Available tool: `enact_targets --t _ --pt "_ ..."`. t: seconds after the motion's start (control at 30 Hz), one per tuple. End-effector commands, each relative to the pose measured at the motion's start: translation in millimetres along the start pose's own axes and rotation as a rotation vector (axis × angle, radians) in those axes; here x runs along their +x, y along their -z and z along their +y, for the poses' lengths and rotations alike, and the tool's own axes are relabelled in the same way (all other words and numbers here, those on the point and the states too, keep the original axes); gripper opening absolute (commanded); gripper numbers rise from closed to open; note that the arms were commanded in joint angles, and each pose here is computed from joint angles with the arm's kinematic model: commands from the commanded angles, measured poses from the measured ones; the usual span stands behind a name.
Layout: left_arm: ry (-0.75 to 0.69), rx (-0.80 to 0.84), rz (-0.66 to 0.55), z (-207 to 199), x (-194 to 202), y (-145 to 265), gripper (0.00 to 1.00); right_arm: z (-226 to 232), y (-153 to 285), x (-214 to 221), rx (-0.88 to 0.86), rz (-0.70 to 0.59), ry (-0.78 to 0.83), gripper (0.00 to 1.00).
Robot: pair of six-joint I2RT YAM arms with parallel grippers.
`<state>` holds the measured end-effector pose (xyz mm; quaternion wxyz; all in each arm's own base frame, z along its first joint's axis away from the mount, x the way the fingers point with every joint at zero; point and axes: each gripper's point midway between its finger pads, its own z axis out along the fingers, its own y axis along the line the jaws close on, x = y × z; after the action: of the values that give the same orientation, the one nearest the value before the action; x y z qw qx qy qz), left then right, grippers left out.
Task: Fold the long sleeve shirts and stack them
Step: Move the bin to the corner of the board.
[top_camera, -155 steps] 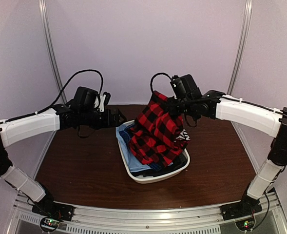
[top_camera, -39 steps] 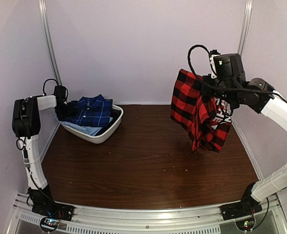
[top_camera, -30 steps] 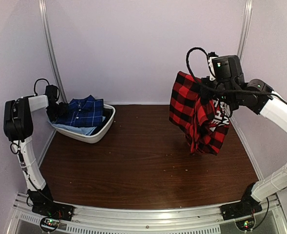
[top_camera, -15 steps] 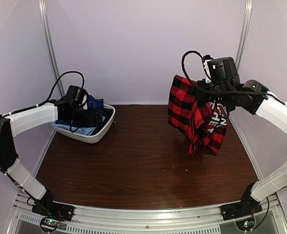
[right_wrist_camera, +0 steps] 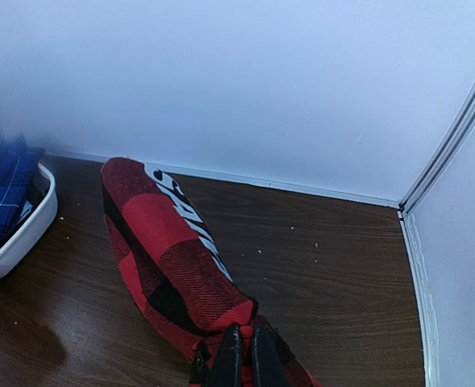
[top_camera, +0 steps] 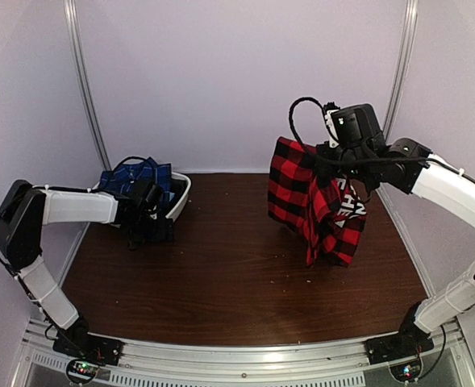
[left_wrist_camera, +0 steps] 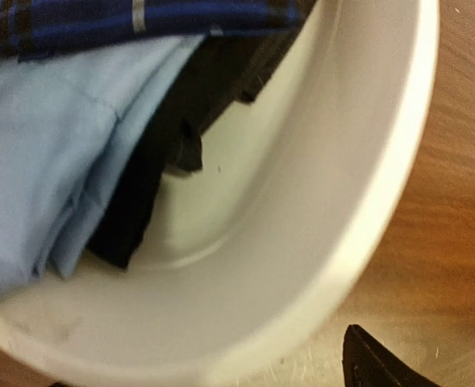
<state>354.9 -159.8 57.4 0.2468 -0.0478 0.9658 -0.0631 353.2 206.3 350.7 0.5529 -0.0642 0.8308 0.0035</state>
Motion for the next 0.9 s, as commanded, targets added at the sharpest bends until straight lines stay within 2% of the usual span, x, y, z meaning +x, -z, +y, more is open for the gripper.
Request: enact_targets --t 0.0,0.17,0.43,0.57,0.7,0.77,0.87 --pt "0.016 -0.037 -0.116 7 -56 -15 0.83 3 6 -7 -0.026 -0.035 -0.033 0.00" --pt "0.053 -0.048 -0.156 30 -107 -36 0.83 14 3 6 -0.083 0.000 -0.006 0.00" --pt "0.002 0.019 -0.154 20 -125 -37 0.85 68 11 7 -0.314 0.021 0.050 0.00" --pt "-0.020 0.105 -0.160 3 -117 -20 0.85 104 28 -8 -0.443 -0.005 0.083 0.00" --pt "-0.047 0.189 -0.186 -17 -107 10 0.86 138 61 -41 -0.607 -0.064 0.073 0.00" --pt "-0.051 0.217 -0.210 -22 -108 27 0.87 147 81 -68 -0.681 -0.117 0.041 0.00" --pt "-0.049 0.255 -0.252 -28 -115 52 0.87 149 83 -86 -0.693 -0.142 0.003 0.00"
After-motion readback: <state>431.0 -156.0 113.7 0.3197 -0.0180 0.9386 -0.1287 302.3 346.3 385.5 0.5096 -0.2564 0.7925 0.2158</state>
